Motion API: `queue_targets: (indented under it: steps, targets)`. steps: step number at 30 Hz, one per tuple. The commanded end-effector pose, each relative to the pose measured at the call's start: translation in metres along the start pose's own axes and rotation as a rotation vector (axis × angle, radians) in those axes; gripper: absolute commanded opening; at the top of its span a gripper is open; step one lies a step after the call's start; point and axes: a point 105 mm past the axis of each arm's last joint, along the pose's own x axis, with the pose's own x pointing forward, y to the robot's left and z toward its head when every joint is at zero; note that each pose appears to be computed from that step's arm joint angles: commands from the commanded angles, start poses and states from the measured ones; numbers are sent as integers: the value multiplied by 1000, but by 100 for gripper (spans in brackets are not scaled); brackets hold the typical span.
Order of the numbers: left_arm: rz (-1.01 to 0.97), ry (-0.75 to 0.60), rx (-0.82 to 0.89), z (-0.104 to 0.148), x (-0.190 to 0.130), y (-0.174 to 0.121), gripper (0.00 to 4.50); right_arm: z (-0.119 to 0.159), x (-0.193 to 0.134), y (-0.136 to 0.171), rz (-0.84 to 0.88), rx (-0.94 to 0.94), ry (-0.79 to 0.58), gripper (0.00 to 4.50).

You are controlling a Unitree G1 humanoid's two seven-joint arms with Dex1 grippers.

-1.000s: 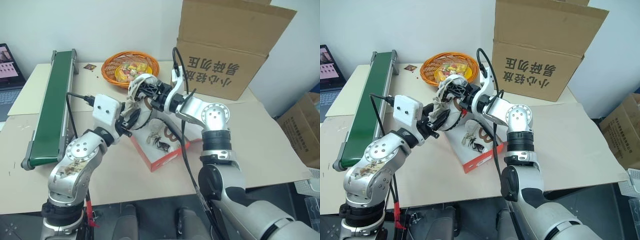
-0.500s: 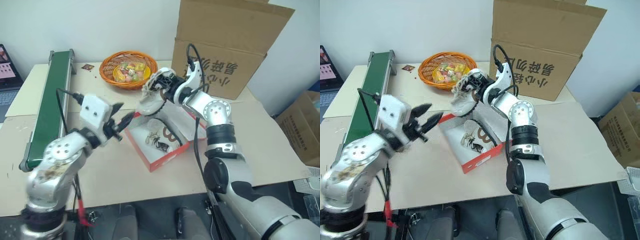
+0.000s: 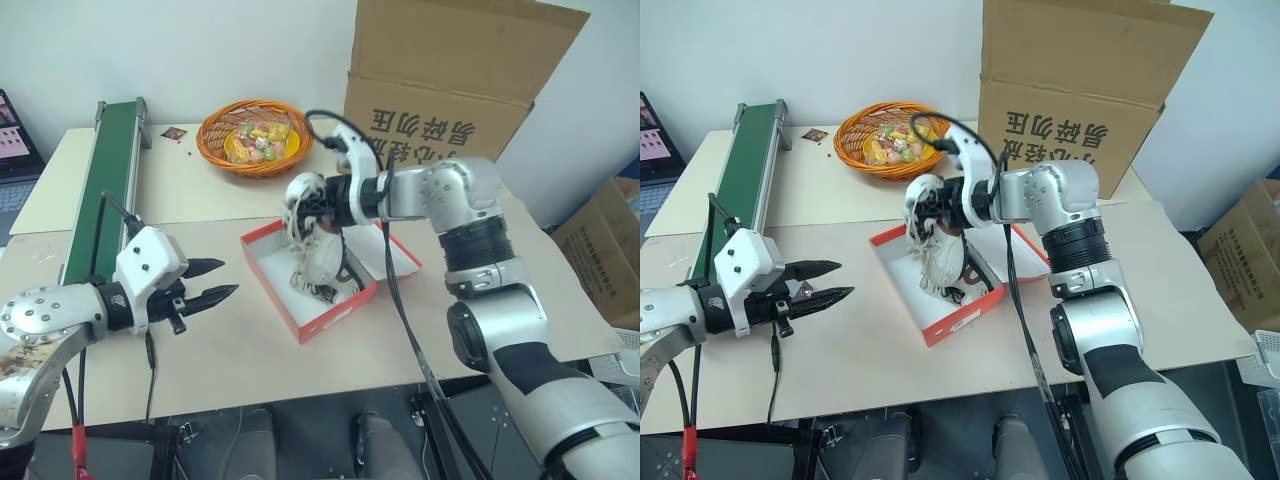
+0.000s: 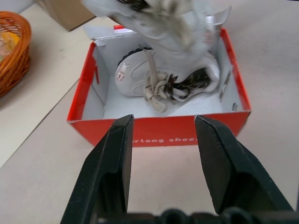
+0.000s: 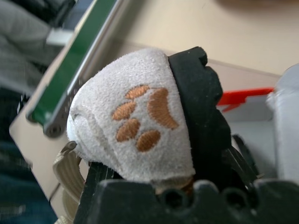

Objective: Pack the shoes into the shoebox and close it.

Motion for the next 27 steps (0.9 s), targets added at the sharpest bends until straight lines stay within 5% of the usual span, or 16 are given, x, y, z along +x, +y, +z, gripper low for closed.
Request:
queue_targets:
  steps: [1, 7, 21, 27]
  targets:
    - [2, -58, 47, 16, 4, -2, 221, -5, 6, 4, 13, -108, 55, 139]
    - [28, -33, 57, 12, 2, 0, 221, -42, 23, -9, 14, -116, 200, 139]
    - [45, -26, 67, 14, 0, -3, 221, -68, 65, -24, -37, -125, 263, 139]
    - [42, -24, 66, 14, 1, -4, 224, -70, 68, -26, -50, -90, 258, 349]
